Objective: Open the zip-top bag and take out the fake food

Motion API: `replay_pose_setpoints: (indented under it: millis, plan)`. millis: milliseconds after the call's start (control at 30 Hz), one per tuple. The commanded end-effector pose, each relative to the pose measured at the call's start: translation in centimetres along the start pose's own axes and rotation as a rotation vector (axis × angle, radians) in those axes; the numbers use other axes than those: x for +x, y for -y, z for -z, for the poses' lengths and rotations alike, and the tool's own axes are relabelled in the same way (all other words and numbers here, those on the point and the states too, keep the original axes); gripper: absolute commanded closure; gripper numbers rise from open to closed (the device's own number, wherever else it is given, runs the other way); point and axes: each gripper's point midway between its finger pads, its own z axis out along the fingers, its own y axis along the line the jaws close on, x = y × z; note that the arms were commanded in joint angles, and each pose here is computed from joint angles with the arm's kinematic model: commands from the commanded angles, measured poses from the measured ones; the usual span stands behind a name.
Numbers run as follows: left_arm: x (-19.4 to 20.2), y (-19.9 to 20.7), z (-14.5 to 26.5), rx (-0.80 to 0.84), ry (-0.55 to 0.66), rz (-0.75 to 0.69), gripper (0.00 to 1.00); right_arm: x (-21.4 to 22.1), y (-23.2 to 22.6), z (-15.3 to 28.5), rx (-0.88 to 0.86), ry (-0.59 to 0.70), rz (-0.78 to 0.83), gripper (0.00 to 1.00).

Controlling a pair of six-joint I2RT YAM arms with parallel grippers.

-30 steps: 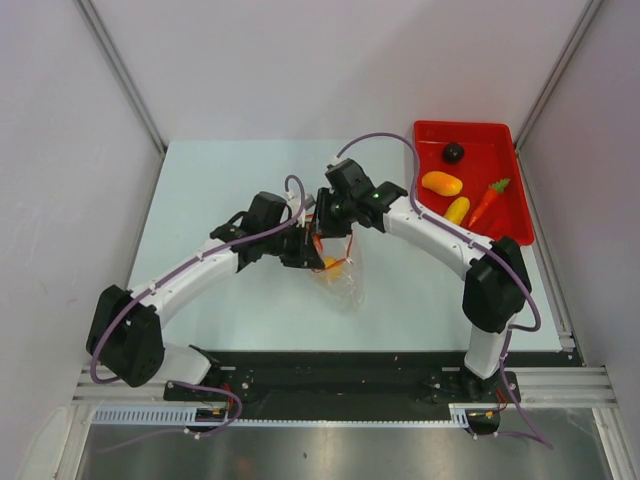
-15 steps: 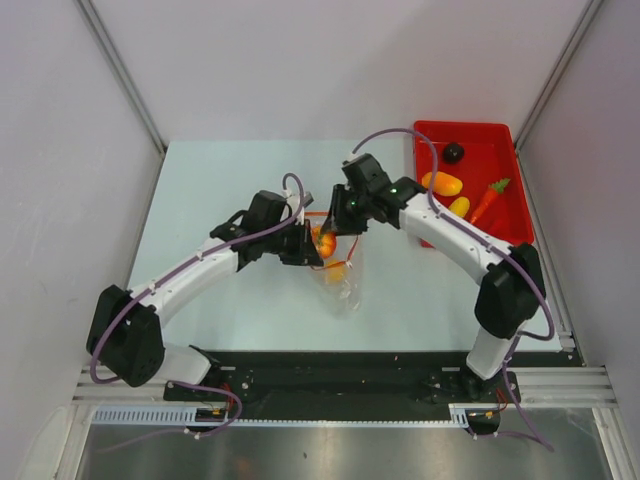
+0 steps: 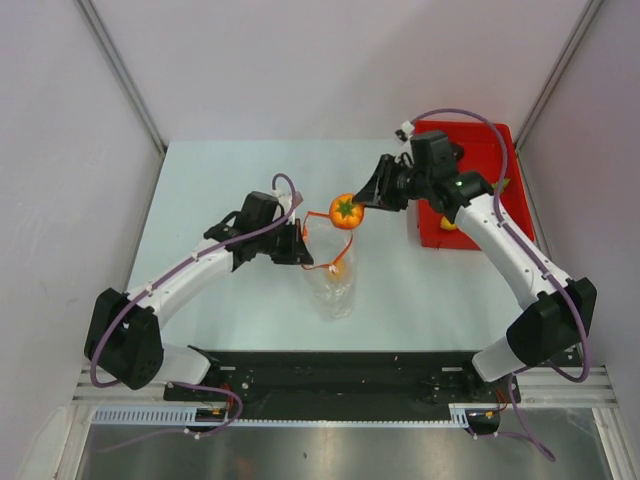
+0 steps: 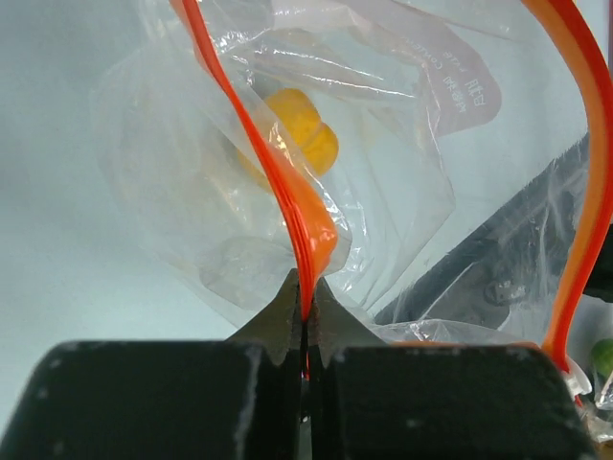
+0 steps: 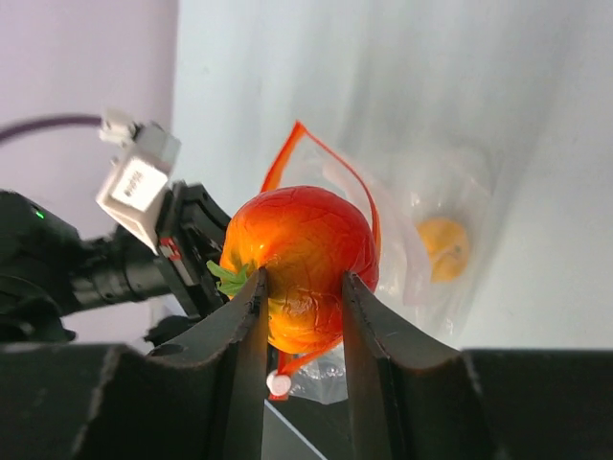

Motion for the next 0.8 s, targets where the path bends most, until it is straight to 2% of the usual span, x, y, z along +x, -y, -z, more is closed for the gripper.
replay_pose_setpoints:
  millis: [0, 67, 167, 300, 433, 567, 767]
  plan:
    - [-2.0, 0.9, 0.8, 0.01, 0.043, -0.07, 1.0, -5.9, 0.7, 1.6, -0.083, 0.147, -0.074, 1.0]
    - [-2.3, 0.9, 1.1, 0.001, 0.052, -0.087, 1.0, -8.5, 2.4, 2.0, -0.068, 0.217, -0.1, 1.0]
    - [-2.7, 1.1, 1.6, -0.002, 0.06, -0.118, 1.0, -12.5, 7.9, 2.8, 0.039, 0.327, -0.16, 1.0]
    - [-3.3, 1.7, 2.3, 0.013, 0.071, -0.165, 1.0, -17.0, 17.4, 5.5, 0.217, 0.477, -0.245, 1.0]
    - [-3.4, 2.1, 2.5, 0.029, 0.059, -0.184, 1.0, -18.3, 26.9, 6.0, 0.371, 0.509, -0.348, 1.0]
    - [-3.4, 2.4, 2.5, 0.04, 0.051, -0.181, 1.0, -19.1, 33.7, 6.6, 0.473, 0.537, -0.426, 1.0]
    - [-4.0, 1.9, 2.5, -0.003, 0.054, -0.181, 1.0, -21.1, 40.3, 6.0, 0.564, 0.539, -0.477, 1.0]
